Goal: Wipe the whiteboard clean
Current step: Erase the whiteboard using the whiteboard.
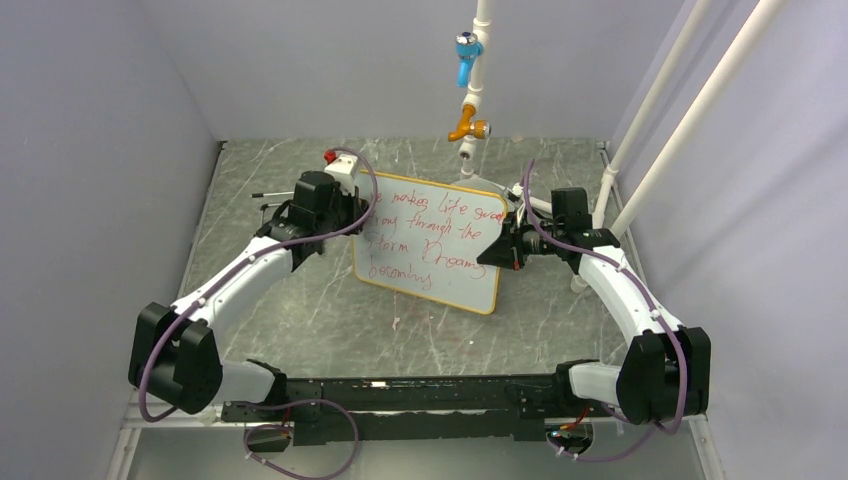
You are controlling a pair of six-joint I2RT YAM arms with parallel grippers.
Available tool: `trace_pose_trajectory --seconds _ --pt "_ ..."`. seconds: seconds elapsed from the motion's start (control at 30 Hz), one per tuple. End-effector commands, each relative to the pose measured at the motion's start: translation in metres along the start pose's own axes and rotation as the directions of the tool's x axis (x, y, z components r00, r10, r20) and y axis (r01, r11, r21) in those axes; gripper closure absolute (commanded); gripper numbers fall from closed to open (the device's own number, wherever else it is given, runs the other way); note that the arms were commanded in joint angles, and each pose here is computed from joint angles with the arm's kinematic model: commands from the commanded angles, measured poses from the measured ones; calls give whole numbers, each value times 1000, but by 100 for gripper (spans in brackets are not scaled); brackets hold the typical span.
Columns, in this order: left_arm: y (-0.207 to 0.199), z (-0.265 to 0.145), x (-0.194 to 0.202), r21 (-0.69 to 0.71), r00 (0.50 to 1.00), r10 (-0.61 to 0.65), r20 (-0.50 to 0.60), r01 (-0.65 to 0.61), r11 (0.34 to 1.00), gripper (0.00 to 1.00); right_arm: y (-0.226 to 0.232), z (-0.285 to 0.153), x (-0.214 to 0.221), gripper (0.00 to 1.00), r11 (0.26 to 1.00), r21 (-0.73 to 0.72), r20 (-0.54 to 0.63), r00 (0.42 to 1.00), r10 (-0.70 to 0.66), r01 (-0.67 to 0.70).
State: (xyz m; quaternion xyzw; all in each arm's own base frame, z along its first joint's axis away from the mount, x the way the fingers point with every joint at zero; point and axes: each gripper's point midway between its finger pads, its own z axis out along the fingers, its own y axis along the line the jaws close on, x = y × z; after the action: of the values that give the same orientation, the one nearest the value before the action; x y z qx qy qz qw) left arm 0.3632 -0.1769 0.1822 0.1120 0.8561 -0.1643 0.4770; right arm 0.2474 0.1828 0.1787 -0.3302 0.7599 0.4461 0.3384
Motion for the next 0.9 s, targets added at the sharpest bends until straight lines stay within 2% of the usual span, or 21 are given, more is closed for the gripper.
trace_pose_trajectory --seconds 0.0,0.1,0.2,0.47,0.53,0.67,0.77,0.87 --pt "-11 -2 -46 51 997 -4 82 0 999 100 3 1 -17 100 986 -14 26 986 -165 166" --pt "-27 -4 -59 124 995 -18 96 6 992 100 3 0 -17 100 986 -12 26 986 -166 166" --pt "-41 -2 -52 168 997 -25 75 12 986 100 3 0 -18 100 986 -10 27 985 -169 169" --pt "-25 3 -12 79 1000 -11 28 9 997 100 5 0 -18 100 985 -18 29 985 -169 170" --pt "-9 2 -16 0 1000 1 26 -1 1000 100 5 0 -19 100 985 -18 31 985 -171 171" --pt "6 -5 -46 -43 998 -15 54 17 999 100 5 0 -19 100 985 -17 31 985 -172 172" --pt "-4 -10 -69 -4 995 -10 100 10 1000 100 5 0 -19 100 985 -15 30 984 -174 174" --pt "-26 -9 -63 88 997 -25 67 19 996 100 5 -1 -19 100 984 -13 32 984 -178 178"
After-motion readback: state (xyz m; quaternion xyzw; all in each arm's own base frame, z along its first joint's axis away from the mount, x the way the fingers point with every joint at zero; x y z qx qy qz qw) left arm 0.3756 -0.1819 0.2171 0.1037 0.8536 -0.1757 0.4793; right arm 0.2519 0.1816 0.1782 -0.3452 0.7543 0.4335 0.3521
